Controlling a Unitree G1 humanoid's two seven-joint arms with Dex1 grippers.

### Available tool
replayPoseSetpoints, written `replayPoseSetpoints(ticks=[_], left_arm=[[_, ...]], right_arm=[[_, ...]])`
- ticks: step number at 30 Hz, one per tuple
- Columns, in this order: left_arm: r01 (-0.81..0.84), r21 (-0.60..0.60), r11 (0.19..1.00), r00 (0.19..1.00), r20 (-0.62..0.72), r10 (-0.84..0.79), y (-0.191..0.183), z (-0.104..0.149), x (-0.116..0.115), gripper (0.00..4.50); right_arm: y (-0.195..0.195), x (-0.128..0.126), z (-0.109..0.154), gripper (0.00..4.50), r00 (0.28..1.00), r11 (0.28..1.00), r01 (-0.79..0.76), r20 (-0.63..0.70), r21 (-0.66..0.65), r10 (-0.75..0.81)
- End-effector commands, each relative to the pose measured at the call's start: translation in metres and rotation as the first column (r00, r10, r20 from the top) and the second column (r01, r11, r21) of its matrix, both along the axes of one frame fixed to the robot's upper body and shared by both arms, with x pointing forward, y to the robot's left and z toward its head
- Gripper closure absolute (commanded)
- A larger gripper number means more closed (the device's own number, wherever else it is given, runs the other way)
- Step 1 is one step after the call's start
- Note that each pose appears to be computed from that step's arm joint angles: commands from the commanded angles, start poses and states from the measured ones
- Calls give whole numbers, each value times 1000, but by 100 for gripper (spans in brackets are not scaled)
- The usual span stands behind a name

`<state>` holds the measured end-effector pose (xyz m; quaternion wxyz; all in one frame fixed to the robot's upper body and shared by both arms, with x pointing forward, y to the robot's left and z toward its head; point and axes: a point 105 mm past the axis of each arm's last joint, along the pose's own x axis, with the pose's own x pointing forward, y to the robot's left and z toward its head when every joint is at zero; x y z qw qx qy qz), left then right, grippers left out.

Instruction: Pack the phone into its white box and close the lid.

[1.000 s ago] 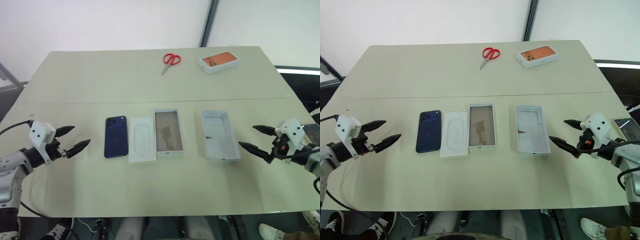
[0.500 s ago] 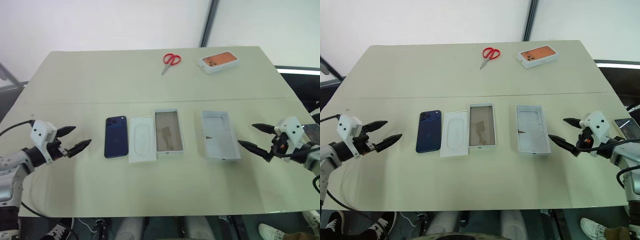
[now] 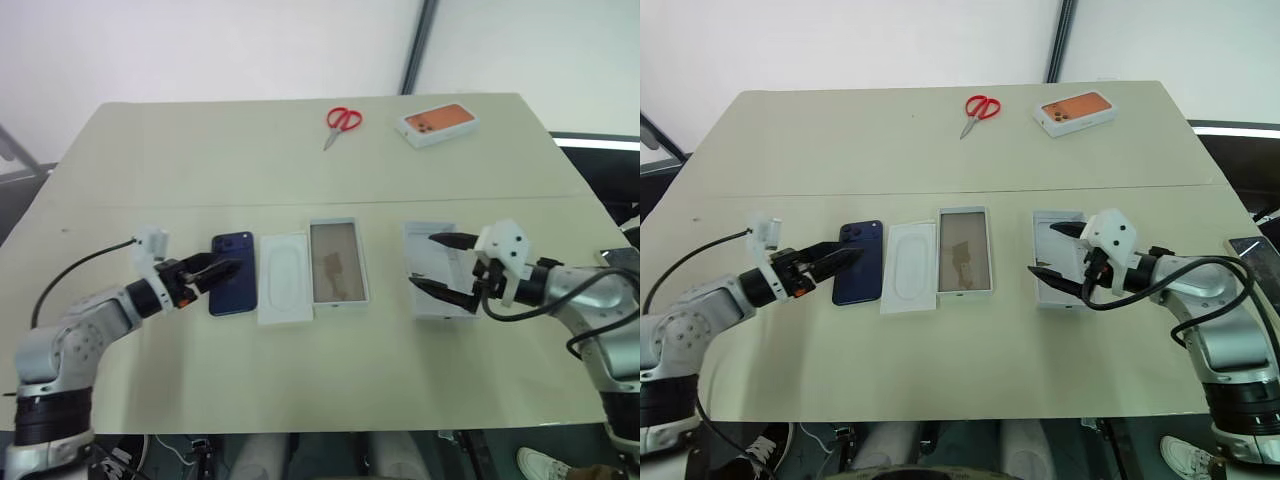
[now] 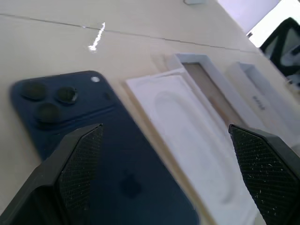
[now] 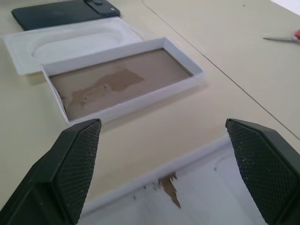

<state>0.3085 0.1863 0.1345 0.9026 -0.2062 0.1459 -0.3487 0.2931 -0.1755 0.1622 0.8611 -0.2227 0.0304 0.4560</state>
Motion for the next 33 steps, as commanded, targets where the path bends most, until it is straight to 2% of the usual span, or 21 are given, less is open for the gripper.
replayPoseSetpoints(ticks=[1, 10, 12, 13, 19, 26, 30, 33], left_arm=[[62, 42, 997, 998, -31, -61, -19, -3, -4, 0], [79, 65, 995, 979, -195, -65, -43, -30, -2, 0], [60, 136, 989, 975, -221, -29, -40, -36, 1, 0], [63, 134, 989, 967, -253, -28, -41, -38, 1, 0], [69, 128, 989, 954, -299, -28, -40, -31, 0, 0], [44, 188, 981, 953, -302, 15, -26, -19, -2, 0], [12, 216, 976, 937, -344, 65, -20, -25, 3, 0], [29, 190, 981, 926, -376, 45, -30, -29, 5, 0]], right_arm=[[15, -10, -1, 5, 994, 991, -98, 29, -93, 101], [14, -7, -3, 5, 994, 992, -104, 15, -72, 106], [13, -7, -6, 5, 995, 993, -97, 9, -73, 97], [12, -6, -6, 5, 996, 993, -93, 10, -71, 94], [12, -4, -9, 5, 997, 995, -78, 11, -60, 79], [11, -5, -13, 5, 997, 996, -71, 3, -52, 71], [11, -3, -14, 5, 997, 996, -72, 3, -46, 72], [12, -1, -14, 5, 997, 996, -74, 7, -48, 74]])
